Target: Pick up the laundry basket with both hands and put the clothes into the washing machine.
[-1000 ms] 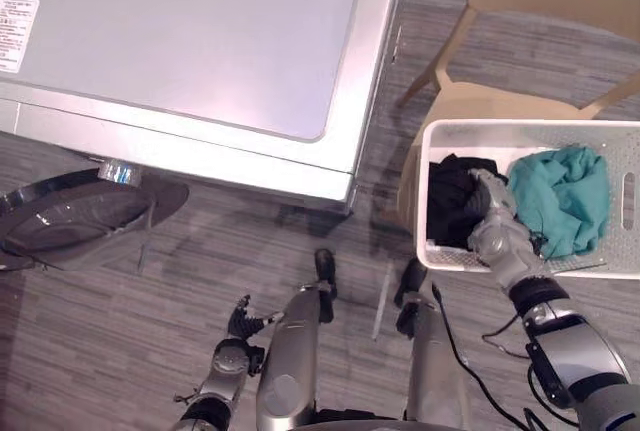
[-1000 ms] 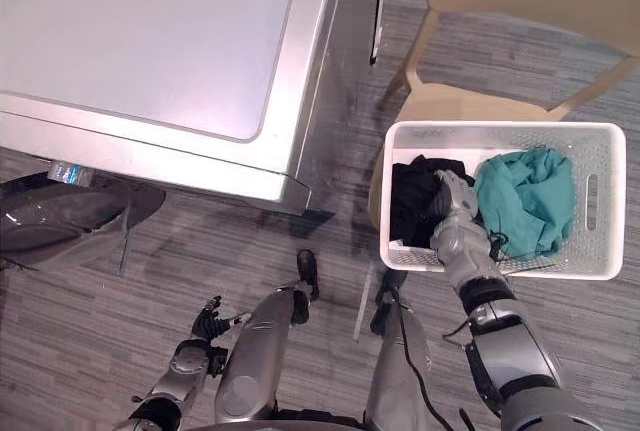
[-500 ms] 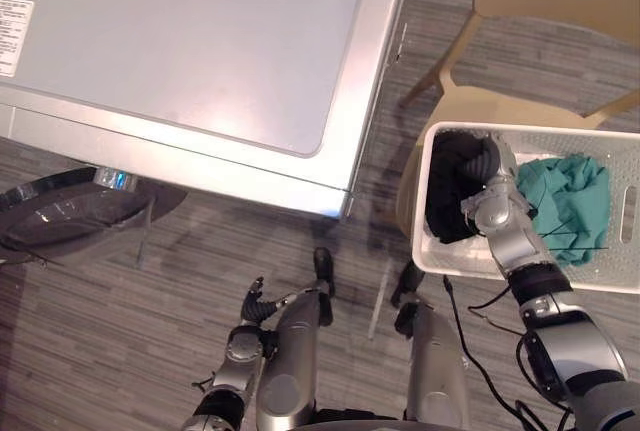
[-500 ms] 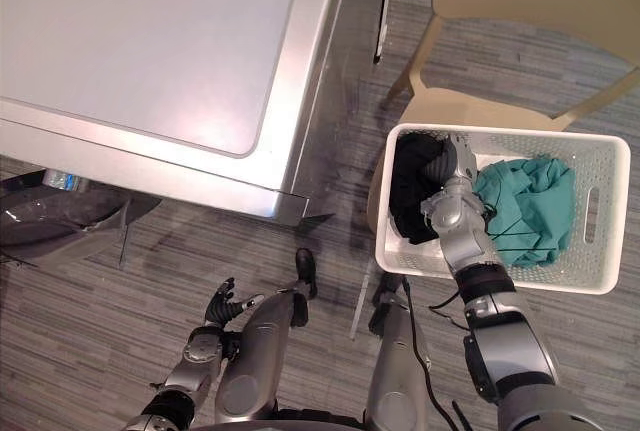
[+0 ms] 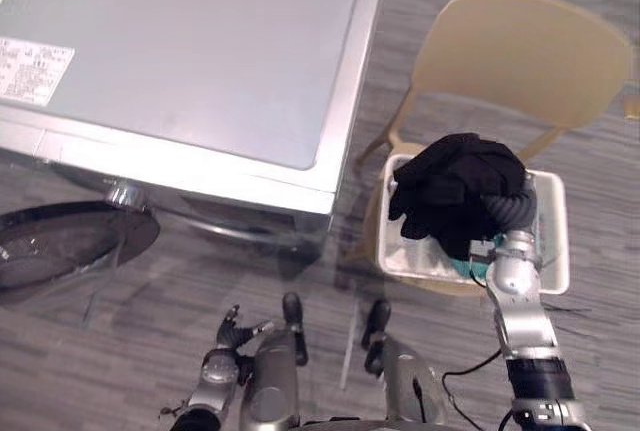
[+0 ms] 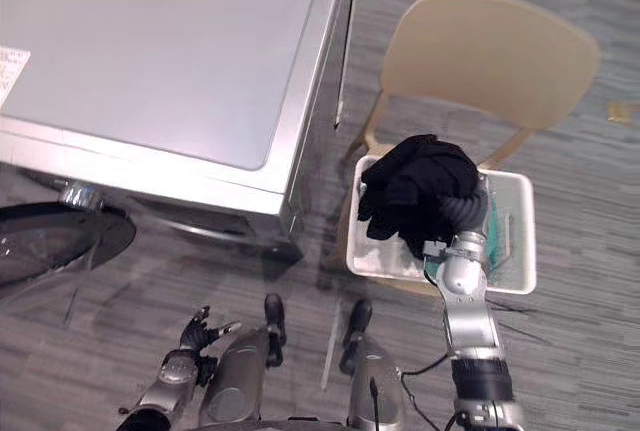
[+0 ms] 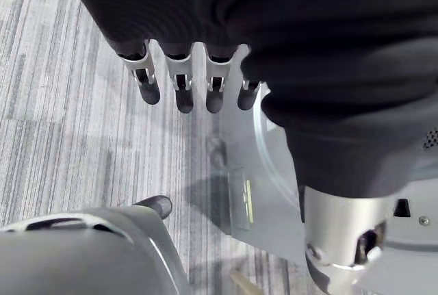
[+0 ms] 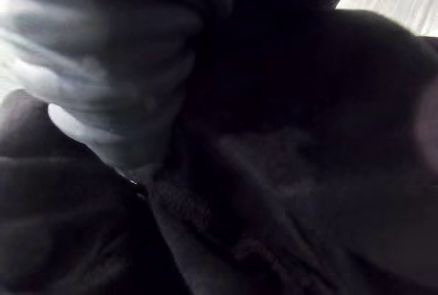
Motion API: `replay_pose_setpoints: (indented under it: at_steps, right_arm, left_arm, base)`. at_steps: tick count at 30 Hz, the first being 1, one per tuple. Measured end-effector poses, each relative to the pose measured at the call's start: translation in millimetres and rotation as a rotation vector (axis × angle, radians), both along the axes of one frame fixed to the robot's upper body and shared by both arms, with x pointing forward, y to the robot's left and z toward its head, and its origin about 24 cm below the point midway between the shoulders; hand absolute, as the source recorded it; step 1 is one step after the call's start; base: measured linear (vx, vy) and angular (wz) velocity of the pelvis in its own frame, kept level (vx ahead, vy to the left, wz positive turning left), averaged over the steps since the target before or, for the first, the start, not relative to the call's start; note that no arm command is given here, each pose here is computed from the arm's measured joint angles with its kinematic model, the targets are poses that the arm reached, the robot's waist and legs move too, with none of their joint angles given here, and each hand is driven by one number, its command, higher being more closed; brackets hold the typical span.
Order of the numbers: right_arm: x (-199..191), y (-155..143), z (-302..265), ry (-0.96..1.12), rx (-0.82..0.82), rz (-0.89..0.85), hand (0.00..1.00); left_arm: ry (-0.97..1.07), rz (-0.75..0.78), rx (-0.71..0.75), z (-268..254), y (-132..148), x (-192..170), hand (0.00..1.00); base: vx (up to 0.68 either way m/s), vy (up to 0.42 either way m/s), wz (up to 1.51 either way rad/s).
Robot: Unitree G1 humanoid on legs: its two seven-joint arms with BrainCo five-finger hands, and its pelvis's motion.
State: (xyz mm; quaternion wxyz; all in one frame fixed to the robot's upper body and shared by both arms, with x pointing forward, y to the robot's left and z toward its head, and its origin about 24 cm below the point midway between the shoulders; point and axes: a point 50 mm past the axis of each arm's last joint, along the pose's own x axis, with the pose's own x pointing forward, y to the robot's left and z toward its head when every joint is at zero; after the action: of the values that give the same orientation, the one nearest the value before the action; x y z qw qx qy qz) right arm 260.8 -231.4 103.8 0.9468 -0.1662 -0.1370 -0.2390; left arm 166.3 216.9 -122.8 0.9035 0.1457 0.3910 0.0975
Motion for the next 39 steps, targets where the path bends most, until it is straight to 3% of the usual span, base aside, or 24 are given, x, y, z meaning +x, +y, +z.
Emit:
replay_pose_setpoints:
  at_steps: [8, 14, 19, 24, 30, 34, 39]
  right_arm:
    - [-19, -4, 16, -0.142, 0.143, 0.045, 1.0]
    - [-23, -5, 31, -0.237, 0.176, 0.097, 1.0]
    - [-27, -8, 40, -0.282, 0.186, 0.108, 1.0]
    - [-29, -9, 44, -0.313, 0.184, 0.114, 1.0]
    - [-20, 7, 58, -0.373, 0.211, 0.224, 1.0]
    - [-6, 44, 70, -0.396, 0.23, 0.426, 1.0]
    - [6, 87, 91, -0.445, 0.238, 0.666, 1.0]
  left_arm:
    - [0.116, 0.167, -0.02, -16, 17, -48, 0.0]
    - [0.106, 0.399, -0.018, -13, 44, -84, 0.0]
    - [-0.171, 0.641, 0.045, 28, 71, -82, 0.0]
    - [-0.672, 0.676, 0.124, 116, 79, -43, 0.0]
    - [-1.095, 0.48, 0.137, 202, 47, -16, 0.0]
    - [-1.276, 0.164, -0.061, 236, -11, 19, 0.0]
    - [-1.31, -0.236, -0.285, 249, -79, 40, 0.0]
  base:
    - [0.12, 0.005, -0.02]
    - [0.06, -0.007, 0.09]
    - [0.01, 0.024, 0.05]
    - [-0.04, 0.013, 0.2]
    - [0.0, 0.002, 0.07]
    - [0.0, 0.0, 0.0]
    - [0.0, 0.02, -0.19]
